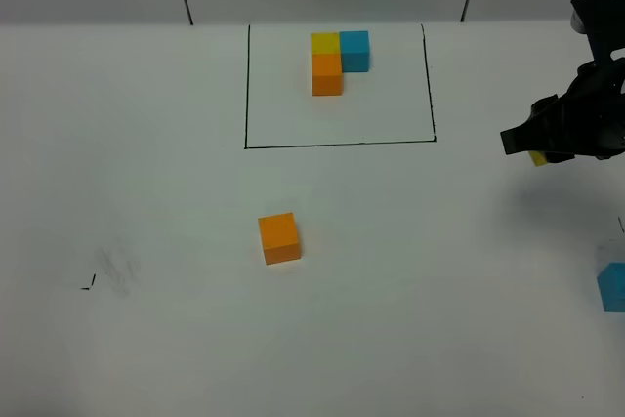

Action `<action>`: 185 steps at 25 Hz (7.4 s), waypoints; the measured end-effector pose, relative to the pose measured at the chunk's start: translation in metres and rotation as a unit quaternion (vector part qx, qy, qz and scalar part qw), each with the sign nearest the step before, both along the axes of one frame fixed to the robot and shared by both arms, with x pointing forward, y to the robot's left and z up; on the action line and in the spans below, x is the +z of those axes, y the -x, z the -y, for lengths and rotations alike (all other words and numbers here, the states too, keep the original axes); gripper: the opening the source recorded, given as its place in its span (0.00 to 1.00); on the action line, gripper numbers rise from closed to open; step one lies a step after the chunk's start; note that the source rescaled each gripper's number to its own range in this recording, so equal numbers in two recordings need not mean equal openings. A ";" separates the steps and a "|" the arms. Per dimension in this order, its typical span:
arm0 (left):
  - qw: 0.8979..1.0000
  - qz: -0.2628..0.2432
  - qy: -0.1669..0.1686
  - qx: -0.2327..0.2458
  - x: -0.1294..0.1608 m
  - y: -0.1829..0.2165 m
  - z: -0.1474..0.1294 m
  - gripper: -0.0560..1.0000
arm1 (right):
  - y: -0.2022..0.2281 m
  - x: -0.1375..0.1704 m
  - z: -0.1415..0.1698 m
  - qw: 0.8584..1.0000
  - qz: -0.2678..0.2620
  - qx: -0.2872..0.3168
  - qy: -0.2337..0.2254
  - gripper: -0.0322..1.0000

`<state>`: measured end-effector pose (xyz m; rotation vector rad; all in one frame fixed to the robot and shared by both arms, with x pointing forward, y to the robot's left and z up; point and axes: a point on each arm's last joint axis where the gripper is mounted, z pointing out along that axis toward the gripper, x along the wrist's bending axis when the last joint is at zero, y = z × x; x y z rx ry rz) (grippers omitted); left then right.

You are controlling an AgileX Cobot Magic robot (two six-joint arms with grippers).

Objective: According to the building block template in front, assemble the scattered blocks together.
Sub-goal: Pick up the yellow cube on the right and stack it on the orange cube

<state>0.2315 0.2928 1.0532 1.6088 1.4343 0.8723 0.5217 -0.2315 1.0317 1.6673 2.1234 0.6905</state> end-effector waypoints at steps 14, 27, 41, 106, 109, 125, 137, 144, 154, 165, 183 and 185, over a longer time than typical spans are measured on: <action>1.000 0.000 0.000 0.000 0.000 0.000 0.000 0.05 | 0.003 0.025 -0.052 0.995 0.006 0.021 -0.092 0.53; 1.000 0.000 0.000 0.000 0.000 0.000 0.000 0.05 | -0.014 0.026 -0.117 0.993 -0.009 0.076 -0.086 0.53; 1.000 0.000 0.000 0.000 0.000 0.000 0.000 0.05 | -0.034 -0.019 -0.188 0.989 -0.037 0.123 -0.079 0.53; 1.000 0.000 0.000 0.000 0.000 0.000 0.000 0.05 | -0.057 -0.108 -0.246 0.994 -0.088 -0.015 -0.070 0.53; 1.000 0.000 0.000 0.000 0.000 0.000 0.000 0.05 | -0.057 -0.108 -0.245 0.994 -0.088 -0.018 -0.066 0.53; 1.000 0.000 0.000 0.000 0.000 0.000 0.000 0.05 | -0.050 -0.107 -0.257 0.994 -0.078 -0.001 -0.076 0.53; 1.000 0.000 0.000 0.000 0.000 0.000 0.000 0.05 | -0.044 -0.106 -0.264 0.994 -0.074 0.013 -0.077 0.53; 1.000 0.000 0.000 0.000 0.000 0.000 0.000 0.05 | -0.044 -0.106 -0.264 0.994 -0.074 0.013 -0.079 0.53; 1.000 0.000 0.000 0.000 0.000 0.000 0.000 0.05 | -0.041 -0.118 -0.268 0.994 -0.084 0.014 -0.072 0.53; 1.000 0.000 0.000 0.000 0.000 0.000 0.000 0.05 | -0.041 -0.139 -0.269 0.993 -0.100 0.012 -0.056 0.53; 1.000 0.000 0.000 0.000 0.000 0.000 0.000 0.05 | -0.041 -0.140 -0.269 0.993 -0.103 0.001 -0.060 0.53; 1.000 0.000 0.000 0.000 0.000 0.000 0.000 0.05 | -0.041 -0.140 -0.269 0.993 -0.103 0.001 -0.060 0.53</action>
